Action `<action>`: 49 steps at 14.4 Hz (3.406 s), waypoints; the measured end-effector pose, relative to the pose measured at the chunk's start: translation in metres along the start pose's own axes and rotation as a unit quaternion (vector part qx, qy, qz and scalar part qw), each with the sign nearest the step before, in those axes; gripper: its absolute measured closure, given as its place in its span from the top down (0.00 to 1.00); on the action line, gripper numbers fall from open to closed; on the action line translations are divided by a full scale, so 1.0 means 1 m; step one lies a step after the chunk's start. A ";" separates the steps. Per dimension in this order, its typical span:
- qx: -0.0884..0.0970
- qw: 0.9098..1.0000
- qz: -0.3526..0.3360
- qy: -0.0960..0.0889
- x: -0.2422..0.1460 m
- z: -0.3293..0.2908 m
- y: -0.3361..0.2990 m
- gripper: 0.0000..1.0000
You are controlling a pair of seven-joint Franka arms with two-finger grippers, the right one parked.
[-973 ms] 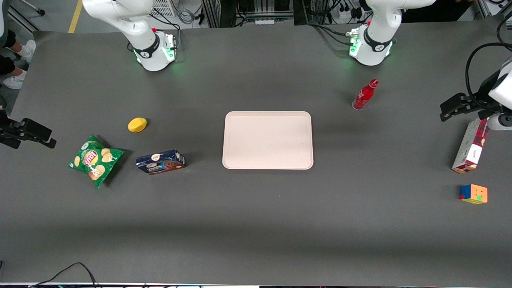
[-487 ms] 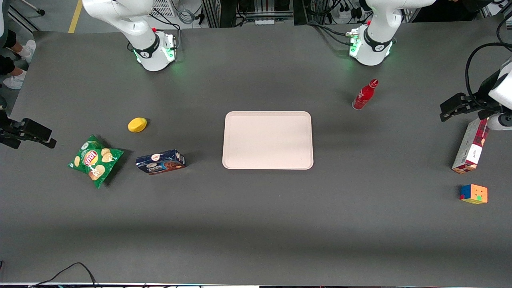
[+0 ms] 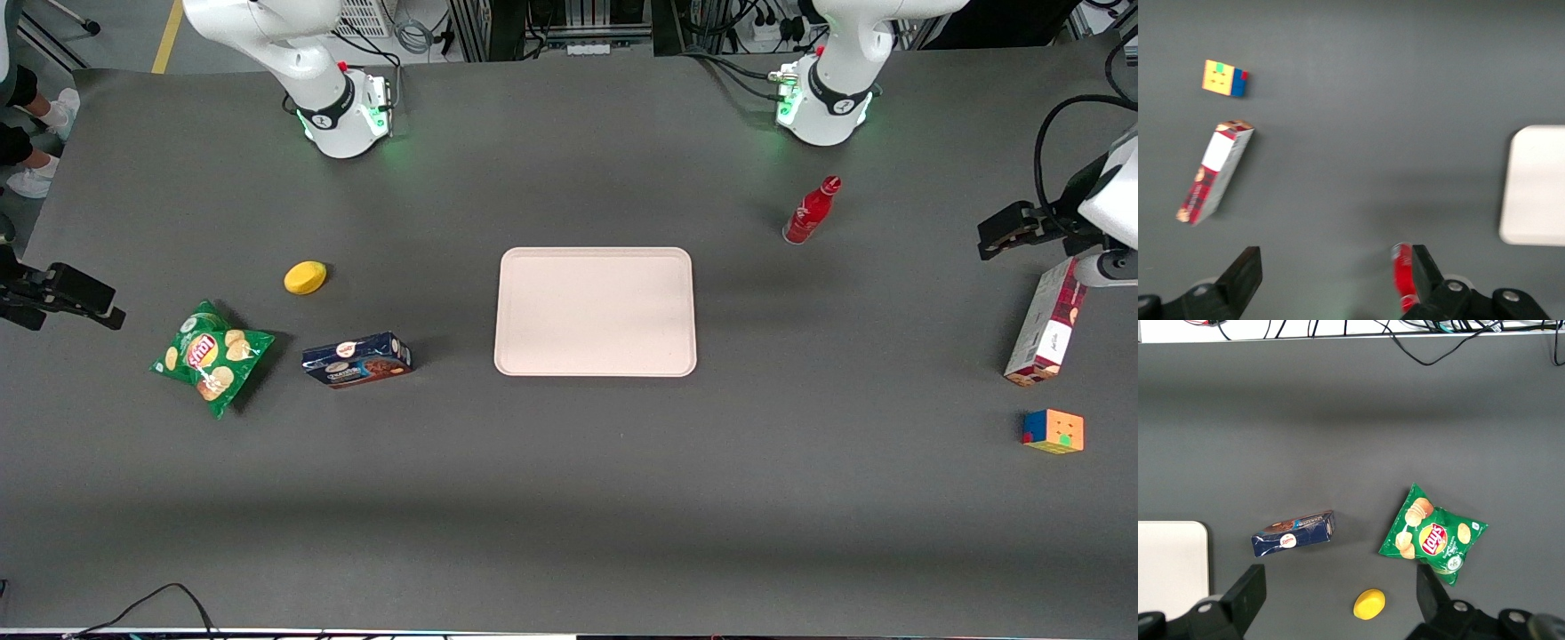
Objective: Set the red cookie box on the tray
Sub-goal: 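Lower the open left gripper toward the upright red tartan cookie box, then close the left gripper around the cookie box's base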
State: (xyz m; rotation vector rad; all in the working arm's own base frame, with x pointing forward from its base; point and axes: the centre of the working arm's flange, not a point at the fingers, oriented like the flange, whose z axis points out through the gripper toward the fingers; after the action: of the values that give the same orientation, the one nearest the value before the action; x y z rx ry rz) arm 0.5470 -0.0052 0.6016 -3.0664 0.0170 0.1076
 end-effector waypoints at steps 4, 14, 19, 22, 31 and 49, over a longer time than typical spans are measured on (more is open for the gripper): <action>0.019 0.995 0.092 -0.032 0.003 0.021 -0.050 1.00; -0.011 0.946 0.321 -0.050 -0.014 0.125 -0.185 1.00; 0.001 0.946 0.322 -0.024 -0.038 0.200 -0.231 1.00; 0.019 0.951 0.310 -0.002 -0.047 0.234 -0.246 1.00; 0.017 0.948 0.316 0.042 -0.036 0.323 -0.265 1.00; 0.011 0.945 0.322 0.062 -0.036 0.404 -0.290 1.00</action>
State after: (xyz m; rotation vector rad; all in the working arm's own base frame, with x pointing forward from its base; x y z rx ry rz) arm 0.4868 0.3143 0.2238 -2.9019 1.0142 -0.0518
